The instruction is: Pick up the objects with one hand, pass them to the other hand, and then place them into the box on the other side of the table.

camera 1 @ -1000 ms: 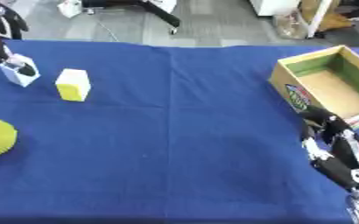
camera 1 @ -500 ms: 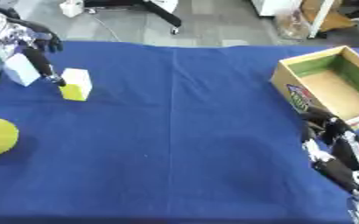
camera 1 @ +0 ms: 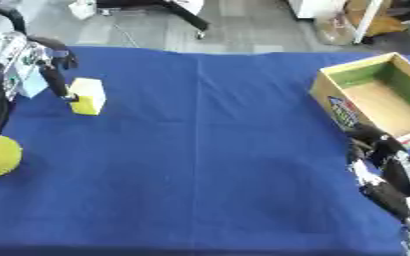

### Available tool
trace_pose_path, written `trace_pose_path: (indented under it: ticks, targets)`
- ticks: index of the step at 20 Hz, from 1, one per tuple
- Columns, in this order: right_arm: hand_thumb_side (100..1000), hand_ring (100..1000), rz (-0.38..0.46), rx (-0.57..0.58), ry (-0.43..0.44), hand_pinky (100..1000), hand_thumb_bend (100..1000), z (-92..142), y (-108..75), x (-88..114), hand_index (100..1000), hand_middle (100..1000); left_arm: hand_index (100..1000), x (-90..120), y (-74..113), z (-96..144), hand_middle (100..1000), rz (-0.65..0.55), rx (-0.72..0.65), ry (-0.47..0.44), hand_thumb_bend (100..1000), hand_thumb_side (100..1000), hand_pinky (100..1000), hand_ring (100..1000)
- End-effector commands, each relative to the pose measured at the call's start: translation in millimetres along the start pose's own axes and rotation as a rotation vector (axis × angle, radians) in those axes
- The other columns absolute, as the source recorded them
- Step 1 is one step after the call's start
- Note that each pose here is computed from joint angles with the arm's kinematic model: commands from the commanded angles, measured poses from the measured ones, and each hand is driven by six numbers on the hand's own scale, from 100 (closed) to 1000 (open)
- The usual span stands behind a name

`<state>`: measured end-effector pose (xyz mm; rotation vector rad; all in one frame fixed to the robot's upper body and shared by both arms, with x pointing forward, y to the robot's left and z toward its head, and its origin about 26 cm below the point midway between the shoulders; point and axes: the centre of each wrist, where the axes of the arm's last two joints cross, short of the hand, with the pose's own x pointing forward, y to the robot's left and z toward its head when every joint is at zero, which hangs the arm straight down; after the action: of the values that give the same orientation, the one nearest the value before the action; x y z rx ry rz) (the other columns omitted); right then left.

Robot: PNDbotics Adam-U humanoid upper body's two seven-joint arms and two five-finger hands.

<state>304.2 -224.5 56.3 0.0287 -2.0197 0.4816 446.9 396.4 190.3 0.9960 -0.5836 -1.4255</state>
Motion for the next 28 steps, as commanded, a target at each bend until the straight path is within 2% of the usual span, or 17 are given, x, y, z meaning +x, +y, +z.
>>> trace_pose_path:
  ticks: [1,14,16,17,18,21,23,25,28]
  targets:
    - [359,883,0.002,0.003,-0.027,839,100,-5.0,-3.2,5.9,862,752,892,-7.5,9.1,4.5,786,0.002,0.038,0.022,411,257,831,806]
    - [367,884,-0.007,0.003,-0.032,839,100,-6.5,-2.2,6.7,863,752,876,-3.5,-7.9,-7.0,767,0.016,-0.021,0.022,382,231,823,789]
    - [368,884,-0.007,0.004,-0.032,839,100,-6.7,-2.0,6.7,863,752,832,-2.8,-8.8,-7.3,719,0.017,-0.010,0.016,333,216,799,747]
    - [369,884,-0.007,0.004,-0.032,839,100,-6.7,-2.1,6.7,863,752,778,-3.0,-8.7,-7.1,649,0.018,-0.001,0.015,240,192,762,690]
    - [370,884,-0.007,0.003,-0.032,839,100,-6.6,-2.3,6.6,863,752,710,-3.5,-7.9,-6.2,564,0.019,0.017,0.015,100,180,716,611]
    - [371,884,-0.005,0.001,-0.029,839,100,-6.2,-2.7,6.2,863,753,613,-5.1,-3.1,-1.4,457,0.017,0.096,0.026,100,230,640,509]
    - [371,884,-0.004,0.002,-0.027,839,100,-5.8,-3.0,5.9,863,753,572,-6.7,5.8,7.4,414,0.017,0.152,0.003,100,230,604,470]
    - [370,884,-0.001,0.001,-0.027,839,100,-5.6,-3.6,5.7,863,752,563,-8.4,20.8,23.5,406,0.017,0.233,-0.028,100,203,604,464]
    - [367,884,0.006,-0.002,-0.026,839,100,-5.0,-5.1,5.7,862,752,555,-11.4,47.9,62.2,396,0.044,0.429,-0.095,100,161,600,452]
